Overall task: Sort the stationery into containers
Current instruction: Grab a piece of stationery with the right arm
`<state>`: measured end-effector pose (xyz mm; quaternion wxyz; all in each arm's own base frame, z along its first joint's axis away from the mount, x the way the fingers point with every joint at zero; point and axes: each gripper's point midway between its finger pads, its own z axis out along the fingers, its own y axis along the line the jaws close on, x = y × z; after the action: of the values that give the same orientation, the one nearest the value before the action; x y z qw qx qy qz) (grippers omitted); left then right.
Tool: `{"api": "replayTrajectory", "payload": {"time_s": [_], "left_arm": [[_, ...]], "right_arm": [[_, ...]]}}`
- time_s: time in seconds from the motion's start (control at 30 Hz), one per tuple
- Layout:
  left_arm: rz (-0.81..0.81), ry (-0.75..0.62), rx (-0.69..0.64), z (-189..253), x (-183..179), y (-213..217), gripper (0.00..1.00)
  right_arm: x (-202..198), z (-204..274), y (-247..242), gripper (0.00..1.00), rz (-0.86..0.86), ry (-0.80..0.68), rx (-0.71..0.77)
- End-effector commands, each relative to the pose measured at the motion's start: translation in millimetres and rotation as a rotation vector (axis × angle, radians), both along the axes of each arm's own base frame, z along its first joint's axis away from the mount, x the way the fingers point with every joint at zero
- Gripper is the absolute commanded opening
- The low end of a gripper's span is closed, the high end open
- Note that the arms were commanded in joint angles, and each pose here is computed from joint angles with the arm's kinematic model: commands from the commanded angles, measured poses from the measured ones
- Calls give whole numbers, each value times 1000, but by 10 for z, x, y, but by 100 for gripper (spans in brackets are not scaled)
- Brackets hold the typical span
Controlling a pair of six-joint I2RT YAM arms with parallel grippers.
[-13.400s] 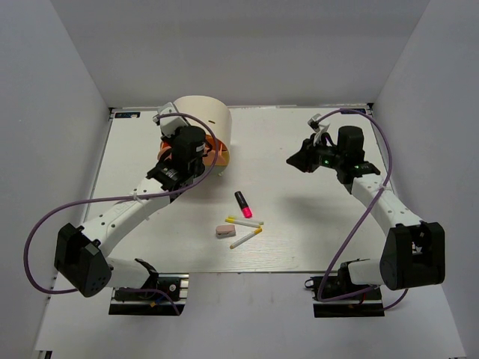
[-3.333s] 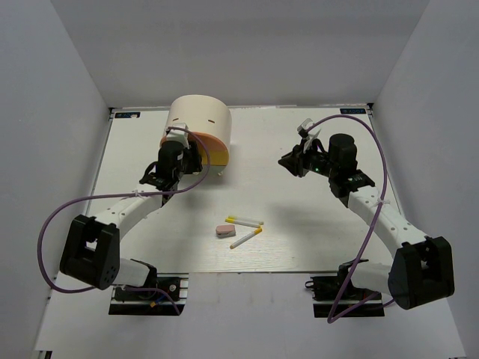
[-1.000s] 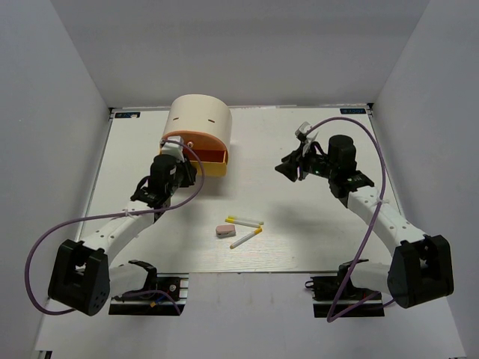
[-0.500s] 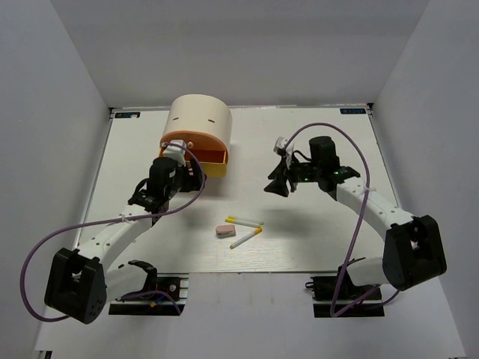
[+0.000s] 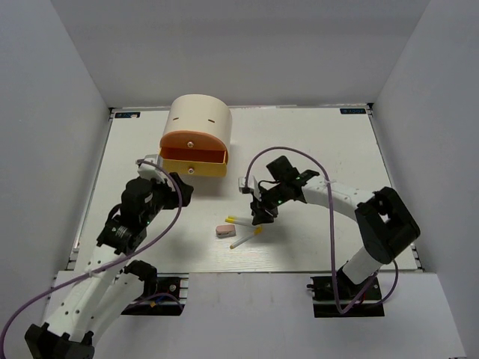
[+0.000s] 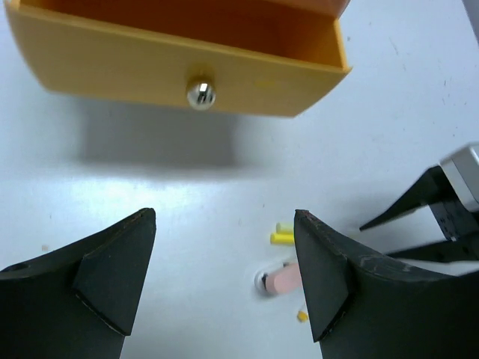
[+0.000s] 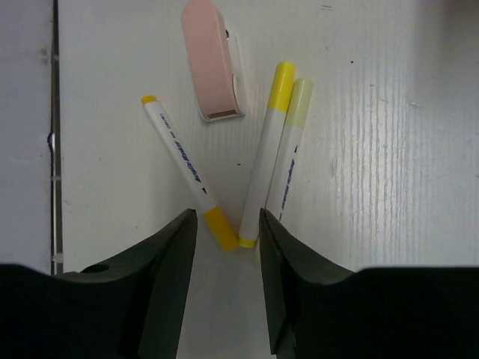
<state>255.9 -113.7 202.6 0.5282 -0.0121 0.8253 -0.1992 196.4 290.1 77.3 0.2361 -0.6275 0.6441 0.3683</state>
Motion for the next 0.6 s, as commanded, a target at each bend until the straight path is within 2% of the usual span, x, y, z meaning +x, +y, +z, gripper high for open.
{"api": "replayTrajectory", "payload": {"time_s": [0.0,0.03,0.07,0.27,0.57], "left_arm": [[39,120,-16,-265,-263,85,84],[55,114,-29,-242,-257,112,84],[69,117,-39,-210,-258,124,84],[83,142,-34,-216,-278,145,84],[83,134,-38,-195,-284,148,84]], "right_arm": [[119,38,95,44,25,-69,-32],[106,46,145,35,42,-79,-35],[100,2,155,30,47,-74,-44],[129,-123,258,16,41,-72,-87],[279,-330,340,20,-32,-127,-160]]}}
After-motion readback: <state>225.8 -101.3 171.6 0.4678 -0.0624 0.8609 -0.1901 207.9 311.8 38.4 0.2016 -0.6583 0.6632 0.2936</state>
